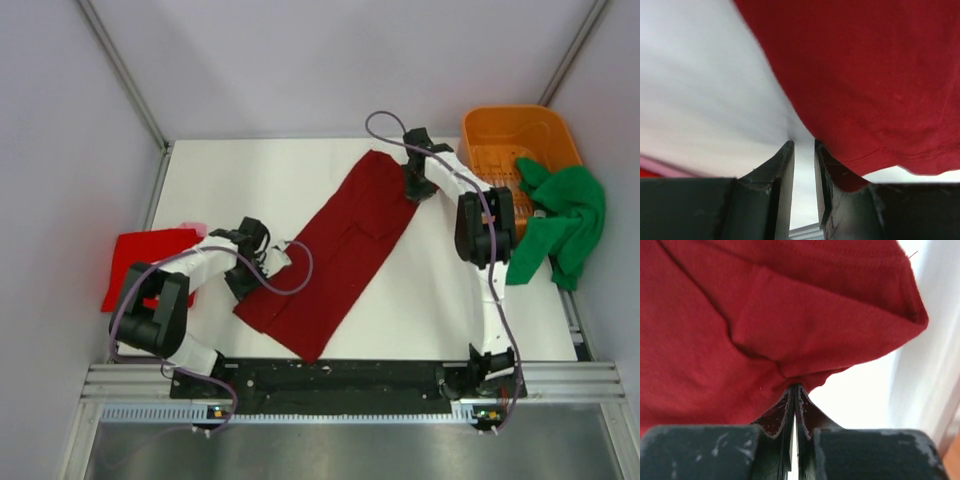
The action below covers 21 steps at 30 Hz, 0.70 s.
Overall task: Fold and stack the t-shirts
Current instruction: Rotate the tshirt 85 degrees
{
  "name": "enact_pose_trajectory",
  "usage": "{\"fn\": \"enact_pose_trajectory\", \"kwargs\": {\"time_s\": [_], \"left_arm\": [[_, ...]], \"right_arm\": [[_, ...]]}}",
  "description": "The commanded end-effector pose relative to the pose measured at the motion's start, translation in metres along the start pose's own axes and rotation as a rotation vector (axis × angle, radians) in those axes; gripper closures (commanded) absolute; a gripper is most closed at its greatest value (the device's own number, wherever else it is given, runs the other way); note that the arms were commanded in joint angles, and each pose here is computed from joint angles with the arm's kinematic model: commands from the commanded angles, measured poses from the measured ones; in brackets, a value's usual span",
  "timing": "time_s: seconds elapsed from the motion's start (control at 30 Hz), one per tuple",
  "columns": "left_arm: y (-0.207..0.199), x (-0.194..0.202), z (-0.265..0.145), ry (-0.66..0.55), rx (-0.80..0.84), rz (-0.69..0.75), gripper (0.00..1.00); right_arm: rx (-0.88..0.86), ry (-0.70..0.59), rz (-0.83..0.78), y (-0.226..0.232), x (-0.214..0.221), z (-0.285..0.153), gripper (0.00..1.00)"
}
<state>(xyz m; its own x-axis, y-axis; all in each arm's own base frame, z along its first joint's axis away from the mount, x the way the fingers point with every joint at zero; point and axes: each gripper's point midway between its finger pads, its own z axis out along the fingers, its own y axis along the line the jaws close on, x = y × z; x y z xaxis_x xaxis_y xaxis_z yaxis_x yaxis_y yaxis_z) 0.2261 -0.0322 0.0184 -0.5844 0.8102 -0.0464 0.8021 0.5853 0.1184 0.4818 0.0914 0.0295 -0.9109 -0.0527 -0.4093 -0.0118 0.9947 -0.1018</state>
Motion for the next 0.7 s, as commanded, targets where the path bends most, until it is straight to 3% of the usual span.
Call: {"fn": "enact_pose_trajectory", "kwargs": {"time_s": [0.0,0.03,0.1,0.23,0.33,0.43,0.53,0.67], "left_arm": [[-0.05,-0.021,0.008,-0.035,0.149,0.071,0.72],[-0.061,-0.027,0.008,-0.047,0.166,0.108,0.71],[-0.09,-0.043,0.003,-0.087,0.234,0.193,0.69],[-0.116,-0.056,-0.011,-0.137,0.278,0.325,0.66],[-0.105,-0.059,-0.026,-0.178,0.215,0.36,0.65],[-0.081,-0.063,-0.044,-0.23,0.072,0.4,0.59],[-0.063,-0.074,-0.072,-0.317,-0.038,0.41,0.44],[-0.076,-0.089,-0.098,-0.446,0.009,0.434,0.38]], "right_arm": [[-0.065,-0.091,0.013,0.016,-0.072,0.023,1.0],[-0.084,-0.053,0.01,0.022,-0.068,0.037,1.0],[-0.164,-0.188,0.036,0.038,-0.119,0.027,1.0],[-0.28,-0.34,0.032,0.056,-0.154,0.012,0.98],[-0.221,-0.408,-0.051,0.039,-0.163,-0.022,0.82],[-0.072,-0.463,-0.127,0.003,-0.166,-0.07,0.56],[-0.106,-0.508,-0.149,-0.003,-0.153,-0.129,0.47],[-0.384,-0.66,-0.181,0.032,-0.103,-0.192,0.41]]}}
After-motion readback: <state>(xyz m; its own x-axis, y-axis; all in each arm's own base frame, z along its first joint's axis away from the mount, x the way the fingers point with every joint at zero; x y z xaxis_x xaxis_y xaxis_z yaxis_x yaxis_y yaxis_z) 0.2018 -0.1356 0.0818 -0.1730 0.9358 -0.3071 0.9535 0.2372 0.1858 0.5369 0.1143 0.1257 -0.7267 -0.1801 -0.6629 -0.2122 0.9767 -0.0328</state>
